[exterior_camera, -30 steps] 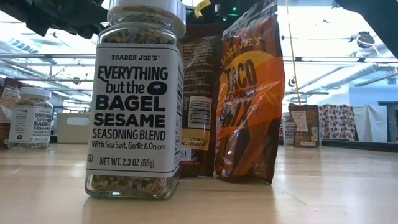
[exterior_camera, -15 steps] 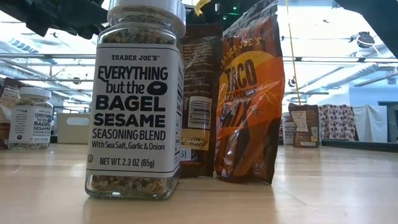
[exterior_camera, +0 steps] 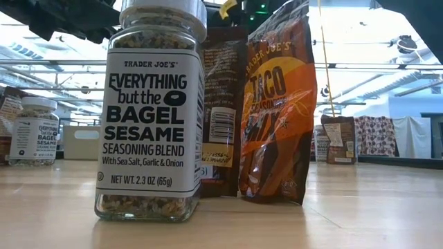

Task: Sort spices by type
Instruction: Put the bottom brown seasoning bottle into the bottom right white bin

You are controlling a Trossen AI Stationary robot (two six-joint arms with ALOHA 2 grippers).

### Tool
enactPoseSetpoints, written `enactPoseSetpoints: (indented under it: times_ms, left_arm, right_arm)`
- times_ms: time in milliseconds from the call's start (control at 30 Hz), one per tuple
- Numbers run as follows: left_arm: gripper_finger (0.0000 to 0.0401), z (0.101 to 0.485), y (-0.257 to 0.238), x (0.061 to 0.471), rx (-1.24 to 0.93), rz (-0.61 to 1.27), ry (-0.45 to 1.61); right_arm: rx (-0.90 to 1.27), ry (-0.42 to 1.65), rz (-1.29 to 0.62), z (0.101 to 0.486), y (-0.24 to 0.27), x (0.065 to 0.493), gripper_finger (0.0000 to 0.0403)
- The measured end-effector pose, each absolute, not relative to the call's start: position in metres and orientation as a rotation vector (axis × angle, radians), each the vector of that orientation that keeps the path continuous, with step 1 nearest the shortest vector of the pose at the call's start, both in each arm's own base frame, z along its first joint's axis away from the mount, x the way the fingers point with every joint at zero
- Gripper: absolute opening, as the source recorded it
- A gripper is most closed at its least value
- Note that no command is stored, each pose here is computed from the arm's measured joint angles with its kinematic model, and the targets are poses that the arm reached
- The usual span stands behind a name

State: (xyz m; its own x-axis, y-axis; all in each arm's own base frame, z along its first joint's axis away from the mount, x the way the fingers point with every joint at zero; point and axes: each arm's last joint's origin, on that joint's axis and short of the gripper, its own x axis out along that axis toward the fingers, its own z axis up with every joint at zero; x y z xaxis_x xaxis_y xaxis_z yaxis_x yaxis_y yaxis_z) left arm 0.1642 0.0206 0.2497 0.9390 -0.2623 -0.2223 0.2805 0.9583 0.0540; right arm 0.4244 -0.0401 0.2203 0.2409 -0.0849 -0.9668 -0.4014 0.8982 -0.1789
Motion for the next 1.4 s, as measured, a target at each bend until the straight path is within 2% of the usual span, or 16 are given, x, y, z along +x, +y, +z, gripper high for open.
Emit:
enactPoseSetpoints:
  times_ms: [500,900,1133,1400]
  left_arm:
    - [0.0301,0.249,0.021,0.164,0.084,-0.248,0.22]
    - [0.0301,0.249,0.021,0.164,0.072,-0.246,0.226]
    - [0.0301,0.249,0.021,0.164,0.054,-0.242,0.231]
    - [0.0301,0.248,0.021,0.164,0.047,-0.242,0.243]
  right_arm:
    - [-0.255,1.418,0.132,0.24,-0.038,0.403,0.0266]
    - [0.025,1.321,0.032,0.302,-0.03,0.366,0.0264]
    - [0.149,1.309,-0.043,0.333,-0.006,0.338,0.0261]
    - [0.246,1.304,-0.073,0.351,0.044,0.317,0.0266]
